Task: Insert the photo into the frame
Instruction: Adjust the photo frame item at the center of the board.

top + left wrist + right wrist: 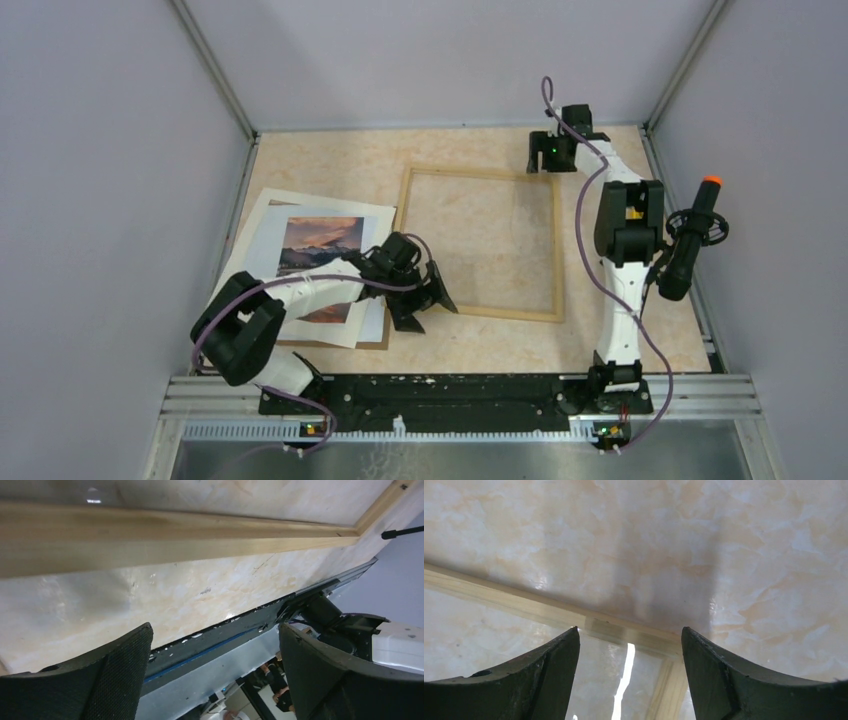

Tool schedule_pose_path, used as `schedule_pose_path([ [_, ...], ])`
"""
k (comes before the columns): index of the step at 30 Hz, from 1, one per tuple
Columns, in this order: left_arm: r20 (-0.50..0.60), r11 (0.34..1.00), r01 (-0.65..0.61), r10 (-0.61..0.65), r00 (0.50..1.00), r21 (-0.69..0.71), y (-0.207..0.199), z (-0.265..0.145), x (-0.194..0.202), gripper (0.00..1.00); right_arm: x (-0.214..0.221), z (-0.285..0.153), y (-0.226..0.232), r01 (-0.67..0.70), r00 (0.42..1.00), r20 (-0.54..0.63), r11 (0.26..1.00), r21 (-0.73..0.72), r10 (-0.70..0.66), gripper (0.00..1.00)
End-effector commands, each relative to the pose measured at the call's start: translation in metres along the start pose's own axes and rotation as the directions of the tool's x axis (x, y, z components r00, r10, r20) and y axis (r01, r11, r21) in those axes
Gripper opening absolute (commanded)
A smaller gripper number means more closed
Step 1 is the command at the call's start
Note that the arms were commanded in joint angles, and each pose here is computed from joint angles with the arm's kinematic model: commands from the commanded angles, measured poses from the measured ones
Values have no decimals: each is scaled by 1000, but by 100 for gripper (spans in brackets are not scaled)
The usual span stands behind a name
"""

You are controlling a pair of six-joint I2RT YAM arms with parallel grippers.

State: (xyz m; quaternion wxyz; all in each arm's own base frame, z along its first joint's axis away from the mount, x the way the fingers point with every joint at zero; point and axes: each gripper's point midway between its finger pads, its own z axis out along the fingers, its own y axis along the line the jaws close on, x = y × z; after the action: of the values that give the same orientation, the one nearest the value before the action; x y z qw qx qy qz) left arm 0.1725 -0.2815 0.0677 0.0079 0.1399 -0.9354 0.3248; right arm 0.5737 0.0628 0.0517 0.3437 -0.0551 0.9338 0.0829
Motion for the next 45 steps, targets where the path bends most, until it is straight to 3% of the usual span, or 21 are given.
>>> schedule_pose_path([
  [1,81,988,154,-155,985,20,-14,9,1,98,-27,-7,28,-47,998,39,995,-83,50,73],
  [8,148,990,140,-139,979,6,-10,39,-19,98,0,16,23,-77,996,-58,996,-55,73,73],
  [12,185,998,61,-60,981,0,-20,56,-46,97,39,10,9,-163,976,-144,987,-2,161,73],
  [19,238,999,-42,45,970,-20,-33,64,-105,96,78,-27,-19,-321,933,-161,947,29,322,72],
  [29,179,971,-225,208,962,80,-47,64,-190,92,122,-83,-17,-383,912,-115,918,101,394,72],
  [35,201,938,-330,306,931,102,-60,48,-200,93,98,-106,-27,-335,936,-42,920,201,350,73],
  [40,268,927,-352,310,912,127,-47,4,-194,98,64,-133,-22,-202,975,-11,911,359,221,78],
  [45,249,929,-346,306,919,133,-18,-23,-183,98,49,-166,-25,-166,985,22,890,425,173,85],
])
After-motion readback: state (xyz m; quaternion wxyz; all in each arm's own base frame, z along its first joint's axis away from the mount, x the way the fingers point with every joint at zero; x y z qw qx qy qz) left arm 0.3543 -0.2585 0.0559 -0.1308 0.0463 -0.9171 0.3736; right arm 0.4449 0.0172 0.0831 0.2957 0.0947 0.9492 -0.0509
